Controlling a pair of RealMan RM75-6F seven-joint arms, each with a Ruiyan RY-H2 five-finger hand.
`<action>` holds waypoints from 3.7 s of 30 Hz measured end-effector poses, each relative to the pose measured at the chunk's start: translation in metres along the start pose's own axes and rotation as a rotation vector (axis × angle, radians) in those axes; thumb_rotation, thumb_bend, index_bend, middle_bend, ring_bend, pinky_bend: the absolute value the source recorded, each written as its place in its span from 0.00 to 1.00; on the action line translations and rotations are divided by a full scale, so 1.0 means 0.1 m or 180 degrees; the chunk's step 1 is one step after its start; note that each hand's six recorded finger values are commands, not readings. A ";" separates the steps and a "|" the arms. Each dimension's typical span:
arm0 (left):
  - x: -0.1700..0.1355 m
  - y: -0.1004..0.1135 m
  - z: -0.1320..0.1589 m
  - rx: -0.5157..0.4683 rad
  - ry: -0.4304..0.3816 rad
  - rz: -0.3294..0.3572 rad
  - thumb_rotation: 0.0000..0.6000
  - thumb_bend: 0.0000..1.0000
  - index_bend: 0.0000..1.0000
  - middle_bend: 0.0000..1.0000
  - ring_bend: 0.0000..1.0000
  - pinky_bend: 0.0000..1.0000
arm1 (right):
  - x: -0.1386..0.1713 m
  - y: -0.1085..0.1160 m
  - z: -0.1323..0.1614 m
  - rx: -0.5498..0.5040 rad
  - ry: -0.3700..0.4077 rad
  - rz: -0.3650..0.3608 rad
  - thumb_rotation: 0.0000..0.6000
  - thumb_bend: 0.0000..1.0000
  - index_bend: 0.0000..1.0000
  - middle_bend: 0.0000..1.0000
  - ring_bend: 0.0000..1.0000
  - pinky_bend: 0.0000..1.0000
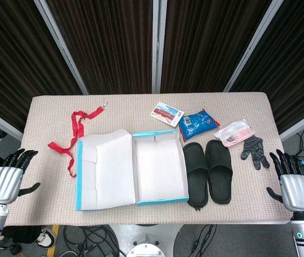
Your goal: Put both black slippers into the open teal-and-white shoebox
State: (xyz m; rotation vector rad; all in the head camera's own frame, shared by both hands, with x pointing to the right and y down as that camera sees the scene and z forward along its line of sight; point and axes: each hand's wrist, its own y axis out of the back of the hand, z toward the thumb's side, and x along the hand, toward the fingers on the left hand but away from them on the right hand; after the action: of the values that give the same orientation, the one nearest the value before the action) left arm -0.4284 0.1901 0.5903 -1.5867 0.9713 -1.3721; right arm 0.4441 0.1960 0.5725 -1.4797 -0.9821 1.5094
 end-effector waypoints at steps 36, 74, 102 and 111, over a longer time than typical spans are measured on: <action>0.03 0.01 -0.05 -0.0200 -0.0009 -0.0169 1.00 0.12 0.15 0.16 0.11 0.18 | -0.83 -0.07 0.82 -0.0407 0.0541 0.1484 1.00 0.06 0.03 0.16 0.05 0.04; -0.03 0.13 -0.05 -0.0246 -0.0155 -0.0201 1.00 0.12 0.15 0.16 0.11 0.18 | -1.62 -0.70 2.10 -0.0027 0.0492 0.2305 1.00 0.07 0.05 0.08 0.00 0.04; -0.09 0.06 -0.09 -0.0292 -0.0182 -0.0301 1.00 0.12 0.15 0.16 0.11 0.18 | -1.68 -0.83 2.24 0.0253 0.0403 0.2277 1.00 0.10 0.34 0.27 0.00 0.02; -0.08 0.05 -0.08 -0.0282 -0.0191 -0.0308 1.00 0.12 0.16 0.16 0.11 0.18 | -1.74 -0.74 2.19 0.0246 0.0357 0.2067 1.00 0.14 0.45 0.37 0.06 0.02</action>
State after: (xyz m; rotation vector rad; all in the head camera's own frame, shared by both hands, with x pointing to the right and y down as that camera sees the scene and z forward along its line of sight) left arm -0.4374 0.1951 0.5828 -1.7513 0.9413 -1.3547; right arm 0.2283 0.0641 0.7123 -1.9094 -0.3745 1.8493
